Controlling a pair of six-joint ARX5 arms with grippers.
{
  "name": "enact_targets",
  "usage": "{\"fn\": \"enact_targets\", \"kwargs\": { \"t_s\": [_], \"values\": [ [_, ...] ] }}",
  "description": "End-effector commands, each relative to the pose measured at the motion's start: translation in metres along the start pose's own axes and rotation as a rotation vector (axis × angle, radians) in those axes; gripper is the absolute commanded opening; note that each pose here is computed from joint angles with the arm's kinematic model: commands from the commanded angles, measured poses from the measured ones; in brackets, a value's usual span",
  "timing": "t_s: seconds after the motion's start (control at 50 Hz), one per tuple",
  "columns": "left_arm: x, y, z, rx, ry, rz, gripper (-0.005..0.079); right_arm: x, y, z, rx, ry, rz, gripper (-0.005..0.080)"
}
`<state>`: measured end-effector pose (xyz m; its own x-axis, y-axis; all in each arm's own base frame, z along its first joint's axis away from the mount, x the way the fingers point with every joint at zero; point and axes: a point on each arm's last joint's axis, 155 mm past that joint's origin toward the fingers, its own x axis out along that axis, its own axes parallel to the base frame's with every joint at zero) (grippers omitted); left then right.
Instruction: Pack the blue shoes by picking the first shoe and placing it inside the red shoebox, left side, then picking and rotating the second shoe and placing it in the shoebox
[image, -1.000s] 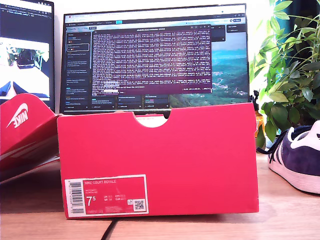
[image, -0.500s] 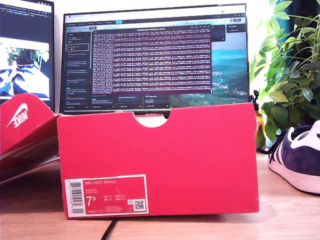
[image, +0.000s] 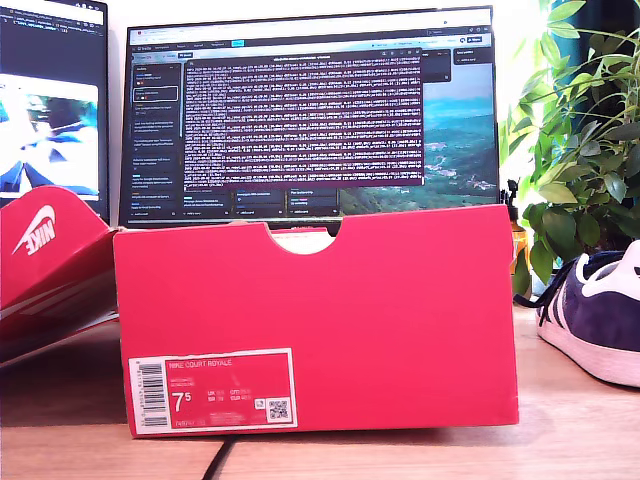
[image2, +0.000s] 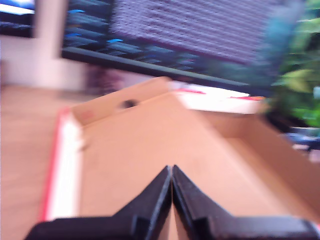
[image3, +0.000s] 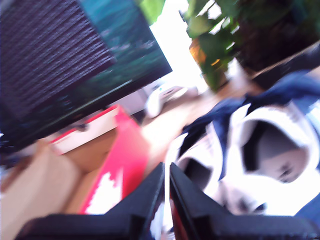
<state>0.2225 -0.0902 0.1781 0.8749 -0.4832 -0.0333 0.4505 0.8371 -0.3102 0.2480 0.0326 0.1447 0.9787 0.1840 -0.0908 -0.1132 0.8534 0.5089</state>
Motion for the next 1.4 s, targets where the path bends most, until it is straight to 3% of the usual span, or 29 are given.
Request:
{"fn": "enact_targets", "kwargs": {
  "t_s": [0.0,0.12,0.22,0.36,0.58,0.82,0.94,1.18,1.38],
  "values": [
    [-0.006,-0.020,0.026,0.065,-0.029,-0.047,-0.0019,-0.003,0.009,0.009,0.029,-0.010,0.025,-0.0011],
    [-0.013,-0.037,0.035,0.169,0.065,-0.074,-0.0019,-0.007,0.017,0.016,0.032,0.017,0.027,-0.0011],
    [-0.016,-0.042,0.024,0.344,0.238,-0.099,-0.0019,-0.008,0.020,0.021,0.032,0.066,-0.001,-0.0011],
    [-0.020,-0.048,-0.006,0.484,0.507,-0.208,-0.0019,-0.004,0.026,0.033,-0.023,0.128,-0.034,-0.0011],
    [-0.022,-0.071,-0.044,0.611,0.770,-0.450,-0.0019,0.018,0.030,0.049,-0.071,0.288,-0.106,-0.0011],
    [-0.024,-0.068,-0.102,0.800,1.062,-0.532,-0.0019,0.047,0.016,0.036,-0.054,0.543,-0.212,-0.0010],
    [-0.020,-0.070,-0.121,0.902,1.131,-0.557,-0.0019,0.061,0.013,0.023,-0.068,0.645,-0.226,-0.0008],
    [0.000,-0.054,-0.139,1.151,1.190,-0.455,-0.0019,0.069,0.016,-0.010,-0.083,0.847,-0.227,0.0018],
    [0.025,-0.050,-0.144,1.258,1.156,-0.372,-0.0019,0.060,0.023,-0.024,-0.093,1.001,-0.232,0.0022]
  ]
}}
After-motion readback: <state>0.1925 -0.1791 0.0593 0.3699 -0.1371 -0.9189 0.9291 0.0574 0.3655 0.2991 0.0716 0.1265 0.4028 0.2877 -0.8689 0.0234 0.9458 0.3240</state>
